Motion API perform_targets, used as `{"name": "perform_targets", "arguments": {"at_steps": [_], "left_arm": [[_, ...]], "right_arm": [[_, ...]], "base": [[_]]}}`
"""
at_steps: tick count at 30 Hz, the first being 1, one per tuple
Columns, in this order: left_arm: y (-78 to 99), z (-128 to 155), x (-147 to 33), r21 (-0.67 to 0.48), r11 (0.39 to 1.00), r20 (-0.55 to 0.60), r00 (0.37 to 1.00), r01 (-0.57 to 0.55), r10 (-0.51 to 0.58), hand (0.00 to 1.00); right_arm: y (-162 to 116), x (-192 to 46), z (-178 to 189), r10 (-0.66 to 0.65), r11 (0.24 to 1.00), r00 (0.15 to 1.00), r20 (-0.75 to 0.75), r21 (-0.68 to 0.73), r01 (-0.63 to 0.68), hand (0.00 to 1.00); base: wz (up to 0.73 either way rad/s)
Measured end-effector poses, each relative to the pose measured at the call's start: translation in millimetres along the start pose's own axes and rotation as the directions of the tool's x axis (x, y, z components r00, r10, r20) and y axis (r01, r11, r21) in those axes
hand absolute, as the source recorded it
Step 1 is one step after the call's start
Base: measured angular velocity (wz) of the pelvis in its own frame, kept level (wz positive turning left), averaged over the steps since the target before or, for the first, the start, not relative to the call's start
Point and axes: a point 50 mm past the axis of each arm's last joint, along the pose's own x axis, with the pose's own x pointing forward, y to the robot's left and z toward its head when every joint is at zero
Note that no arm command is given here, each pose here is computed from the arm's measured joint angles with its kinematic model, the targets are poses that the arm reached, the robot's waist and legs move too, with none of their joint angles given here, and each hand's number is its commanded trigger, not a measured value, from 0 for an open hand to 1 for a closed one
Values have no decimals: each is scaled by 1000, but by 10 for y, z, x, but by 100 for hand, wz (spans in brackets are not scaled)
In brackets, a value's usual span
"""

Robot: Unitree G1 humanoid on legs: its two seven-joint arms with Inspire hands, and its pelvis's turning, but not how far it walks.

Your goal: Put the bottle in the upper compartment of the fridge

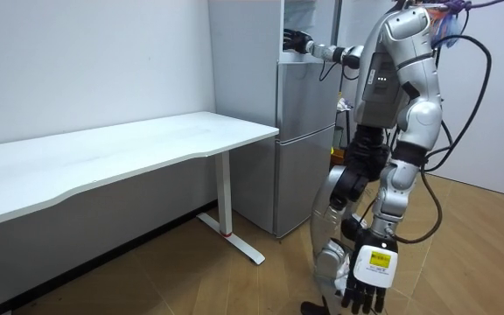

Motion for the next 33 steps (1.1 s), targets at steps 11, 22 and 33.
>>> {"name": "perform_targets", "arguments": {"at_steps": [11,22,33], "left_arm": [[-14,92,2,7,1000,49,999,2,-2,0],[-154,185,7,37,999,99,994,34,-38,0],[-268,273,26,74,996,123,990,56,-64,0]], "right_arm": [[65,-235,79,50,999,994,96,7,-51,0],[284,-519,243,61,993,977,206,86,-81,0],[377,-735,538,86,975,934,346,165,-151,0]], "base": [[-3],[-11],[-2]]}}
